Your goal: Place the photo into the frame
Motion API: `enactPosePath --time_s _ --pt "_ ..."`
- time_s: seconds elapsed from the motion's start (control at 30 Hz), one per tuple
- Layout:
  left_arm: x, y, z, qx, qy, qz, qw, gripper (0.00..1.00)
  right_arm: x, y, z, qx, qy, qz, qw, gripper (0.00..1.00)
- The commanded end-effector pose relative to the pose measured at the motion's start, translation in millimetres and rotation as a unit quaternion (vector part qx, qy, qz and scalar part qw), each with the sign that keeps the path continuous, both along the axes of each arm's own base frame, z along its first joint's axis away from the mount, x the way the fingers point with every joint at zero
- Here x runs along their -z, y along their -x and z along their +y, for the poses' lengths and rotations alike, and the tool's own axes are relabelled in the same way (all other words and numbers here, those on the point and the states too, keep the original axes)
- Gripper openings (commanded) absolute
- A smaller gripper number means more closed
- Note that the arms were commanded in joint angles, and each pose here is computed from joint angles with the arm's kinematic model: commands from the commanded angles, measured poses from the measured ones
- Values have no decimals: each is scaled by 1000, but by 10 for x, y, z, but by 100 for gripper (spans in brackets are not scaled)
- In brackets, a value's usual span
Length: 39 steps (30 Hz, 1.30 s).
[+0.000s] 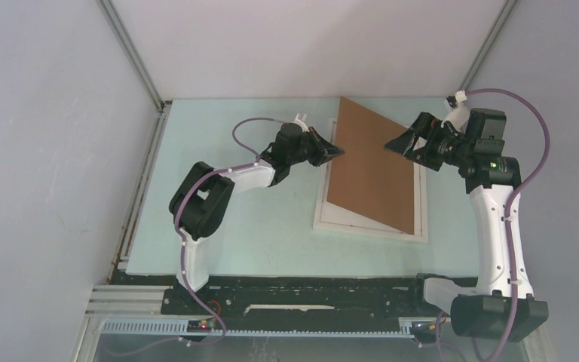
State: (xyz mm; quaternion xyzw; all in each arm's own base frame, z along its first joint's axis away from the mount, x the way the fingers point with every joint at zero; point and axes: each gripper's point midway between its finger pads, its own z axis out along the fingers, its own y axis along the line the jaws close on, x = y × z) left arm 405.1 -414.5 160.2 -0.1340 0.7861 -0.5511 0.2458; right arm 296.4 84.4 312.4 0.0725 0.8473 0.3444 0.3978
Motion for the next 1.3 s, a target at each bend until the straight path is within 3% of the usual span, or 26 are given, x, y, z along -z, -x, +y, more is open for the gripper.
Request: enactPosePath --time_s 0.0,0.8,1.1,1.2,1.27 --pt "-578 27 13 5 34 -84 996 0 -72 4 4 -5 -1 -20 1000 100" --pt "-211 33 -290 59 34 -32 997 0 -24 14 13 -8 -2 -18 1000 100" --pt "144 -42 -209 57 -78 -10 995 1 0 13 19 -9 -4 -16 1000 100" --pt "205 -69 -114 47 -125 -9 991 8 -3 18 25 -11 -6 -17 1000 100" --pt "256 -88 -24 38 -161 -5 986 18 -2 18 26 -11 -6 -16 1000 100"
